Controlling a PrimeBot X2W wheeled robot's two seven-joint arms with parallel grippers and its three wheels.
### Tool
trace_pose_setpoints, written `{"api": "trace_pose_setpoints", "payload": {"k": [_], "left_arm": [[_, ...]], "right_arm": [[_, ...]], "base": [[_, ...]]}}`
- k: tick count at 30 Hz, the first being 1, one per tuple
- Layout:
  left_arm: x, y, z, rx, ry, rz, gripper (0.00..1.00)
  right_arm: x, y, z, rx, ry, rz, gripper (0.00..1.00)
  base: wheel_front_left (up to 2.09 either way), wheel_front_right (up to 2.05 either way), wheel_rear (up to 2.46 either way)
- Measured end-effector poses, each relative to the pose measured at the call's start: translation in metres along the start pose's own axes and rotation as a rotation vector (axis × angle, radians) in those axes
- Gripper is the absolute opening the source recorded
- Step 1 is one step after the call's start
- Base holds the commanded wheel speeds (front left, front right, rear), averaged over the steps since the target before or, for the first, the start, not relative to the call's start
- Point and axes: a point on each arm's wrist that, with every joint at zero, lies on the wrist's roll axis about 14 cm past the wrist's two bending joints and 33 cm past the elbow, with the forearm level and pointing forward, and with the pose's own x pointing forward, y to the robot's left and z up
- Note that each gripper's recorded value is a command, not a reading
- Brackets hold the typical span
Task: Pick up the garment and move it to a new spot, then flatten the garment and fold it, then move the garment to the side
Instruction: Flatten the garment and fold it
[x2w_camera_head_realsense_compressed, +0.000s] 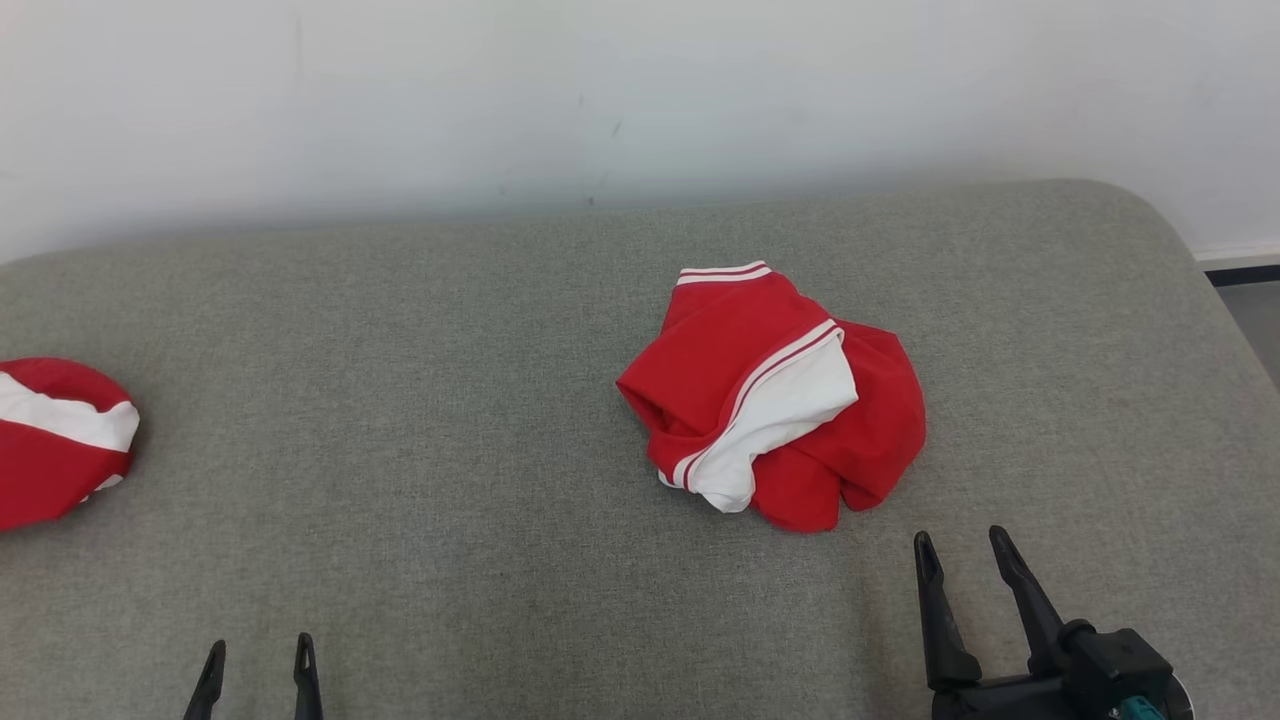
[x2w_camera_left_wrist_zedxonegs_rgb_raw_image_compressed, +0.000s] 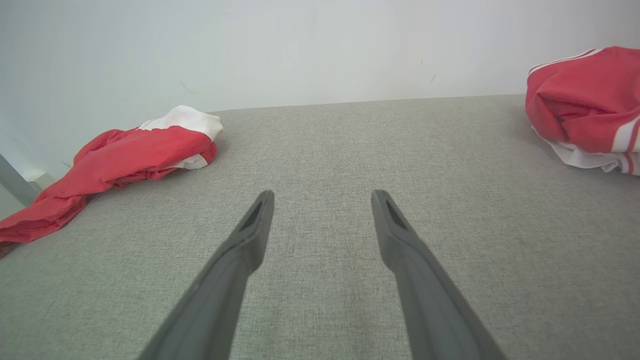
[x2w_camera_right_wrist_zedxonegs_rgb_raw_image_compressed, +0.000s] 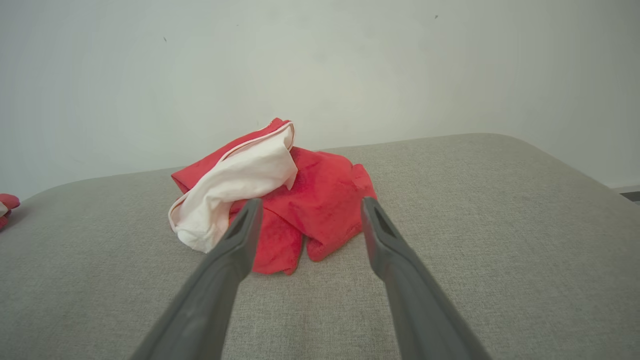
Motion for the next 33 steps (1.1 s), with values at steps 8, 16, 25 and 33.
{"api": "trace_pose_setpoints", "payload": {"k": [8,16,25,33], "left_arm": [[0.000,0.001,-0.001,-0.001,0.002,0.002,1.00],[0.002,0.000,0.000,-0.001,0.001,0.002,1.00],[0.048,-0.062,0.049,-0.007,-0.147,-0.184,1.00],[0.086,-0.173,0.092,0.025,-0.263,-0.503,1.00]], "right_arm": [[0.000,0.000,0.000,-0.002,0.000,-0.001,1.00],[-0.001,-0.001,0.000,-0.004,0.002,-0.003,1.00],[0.003,-0.007,0.001,0.003,-0.004,-0.021,1.00],[0.001,-0.029,0.008,0.025,-0.023,-0.092,1.00]], "base": [[0.00,0.00,0.00],[0.00,0.00,0.00],[0.00,0.00,0.00],[0.00,0.00,0.00]]}}
